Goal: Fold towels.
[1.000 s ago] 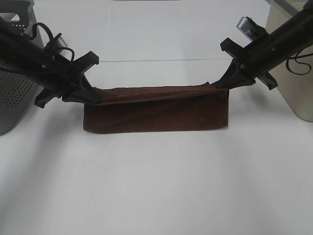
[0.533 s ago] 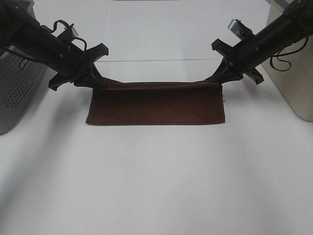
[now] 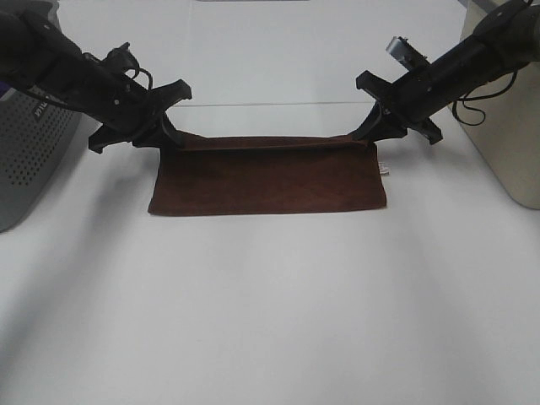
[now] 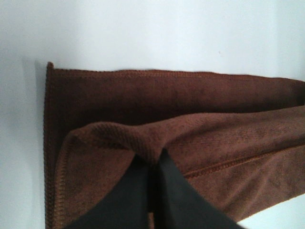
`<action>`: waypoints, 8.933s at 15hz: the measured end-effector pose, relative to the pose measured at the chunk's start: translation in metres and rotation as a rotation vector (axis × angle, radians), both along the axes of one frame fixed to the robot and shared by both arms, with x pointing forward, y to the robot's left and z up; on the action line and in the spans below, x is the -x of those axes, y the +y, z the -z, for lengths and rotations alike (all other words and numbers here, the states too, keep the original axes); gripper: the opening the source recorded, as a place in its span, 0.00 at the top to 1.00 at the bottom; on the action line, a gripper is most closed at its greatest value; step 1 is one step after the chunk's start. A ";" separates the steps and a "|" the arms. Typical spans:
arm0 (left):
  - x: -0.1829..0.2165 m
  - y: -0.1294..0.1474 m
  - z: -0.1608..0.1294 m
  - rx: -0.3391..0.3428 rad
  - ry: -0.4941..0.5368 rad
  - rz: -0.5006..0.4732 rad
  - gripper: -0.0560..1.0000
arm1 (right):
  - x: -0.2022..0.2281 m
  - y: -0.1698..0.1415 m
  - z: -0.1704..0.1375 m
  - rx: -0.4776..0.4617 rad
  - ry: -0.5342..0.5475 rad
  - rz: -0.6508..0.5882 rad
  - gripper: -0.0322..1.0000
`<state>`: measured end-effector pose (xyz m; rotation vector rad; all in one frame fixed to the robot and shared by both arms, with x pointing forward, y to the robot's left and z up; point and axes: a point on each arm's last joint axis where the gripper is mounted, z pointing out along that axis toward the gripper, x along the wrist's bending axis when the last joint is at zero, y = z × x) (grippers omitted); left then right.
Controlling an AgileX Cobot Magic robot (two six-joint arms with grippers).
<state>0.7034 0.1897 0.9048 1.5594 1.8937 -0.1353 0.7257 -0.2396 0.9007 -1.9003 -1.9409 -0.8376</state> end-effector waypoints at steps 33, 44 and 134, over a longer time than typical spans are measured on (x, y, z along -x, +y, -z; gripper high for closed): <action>0.005 0.017 0.040 0.043 0.200 -0.018 0.39 | 0.026 -0.017 -0.015 0.165 0.213 -0.099 0.14; 0.001 0.014 0.051 0.089 0.225 -0.041 0.79 | 0.025 -0.018 -0.015 0.167 0.205 -0.094 0.14; 0.414 0.096 -0.155 -0.476 -0.337 0.152 0.27 | 0.421 -0.037 -0.142 0.462 -0.275 -0.051 0.15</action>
